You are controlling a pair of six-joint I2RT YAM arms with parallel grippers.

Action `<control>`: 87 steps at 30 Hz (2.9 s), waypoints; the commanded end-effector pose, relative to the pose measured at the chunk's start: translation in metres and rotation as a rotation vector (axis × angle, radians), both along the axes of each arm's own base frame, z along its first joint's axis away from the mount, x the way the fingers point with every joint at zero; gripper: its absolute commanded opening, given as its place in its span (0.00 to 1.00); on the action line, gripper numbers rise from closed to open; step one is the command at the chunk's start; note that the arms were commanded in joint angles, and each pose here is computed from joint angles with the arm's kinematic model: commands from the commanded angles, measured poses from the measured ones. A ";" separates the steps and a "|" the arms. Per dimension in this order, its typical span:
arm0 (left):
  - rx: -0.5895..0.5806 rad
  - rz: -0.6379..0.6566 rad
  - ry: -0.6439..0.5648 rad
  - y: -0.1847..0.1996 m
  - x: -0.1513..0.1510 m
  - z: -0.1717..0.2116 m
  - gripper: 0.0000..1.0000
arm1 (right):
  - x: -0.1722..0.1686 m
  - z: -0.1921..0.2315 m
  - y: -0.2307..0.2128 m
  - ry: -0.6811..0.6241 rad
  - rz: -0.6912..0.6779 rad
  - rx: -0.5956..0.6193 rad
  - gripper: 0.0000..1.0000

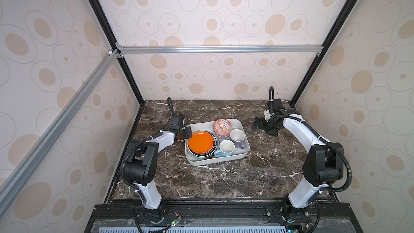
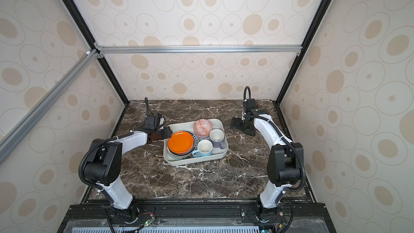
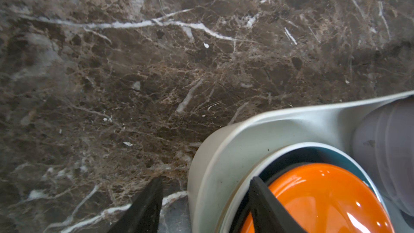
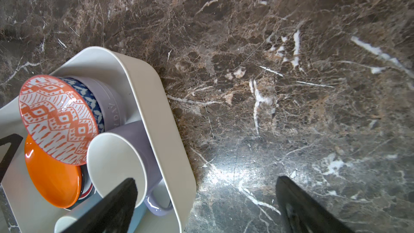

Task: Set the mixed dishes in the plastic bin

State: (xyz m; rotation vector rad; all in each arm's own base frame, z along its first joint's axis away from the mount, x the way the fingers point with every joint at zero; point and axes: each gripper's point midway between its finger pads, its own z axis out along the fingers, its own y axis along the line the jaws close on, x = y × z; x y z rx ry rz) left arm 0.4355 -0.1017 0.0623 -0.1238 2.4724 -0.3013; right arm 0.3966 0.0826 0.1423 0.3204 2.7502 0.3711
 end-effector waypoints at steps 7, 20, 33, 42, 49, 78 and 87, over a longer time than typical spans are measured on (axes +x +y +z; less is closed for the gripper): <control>0.031 -0.001 -0.015 -0.001 0.027 0.007 0.49 | -0.014 0.006 -0.005 -0.004 -0.008 -0.024 1.00; 0.071 -0.016 -0.023 -0.003 0.062 0.003 0.47 | -0.014 0.002 -0.004 0.020 0.004 -0.027 1.00; 0.067 -0.030 -0.023 -0.010 0.099 0.001 0.47 | -0.001 0.000 -0.004 0.040 0.020 -0.043 1.00; 0.056 -0.040 -0.024 -0.014 0.107 0.007 0.50 | 0.006 0.005 -0.006 0.032 0.032 -0.058 1.00; 0.058 -0.049 -0.027 -0.013 0.099 0.016 0.54 | 0.008 0.012 -0.008 0.011 0.038 -0.064 1.00; 0.386 0.290 -0.682 0.130 -0.039 0.174 0.99 | 0.029 0.048 -0.064 -0.496 0.064 -0.315 1.00; 0.427 0.284 -0.693 0.136 -0.061 0.125 0.99 | 0.014 0.004 -0.075 -0.577 0.096 -0.359 1.00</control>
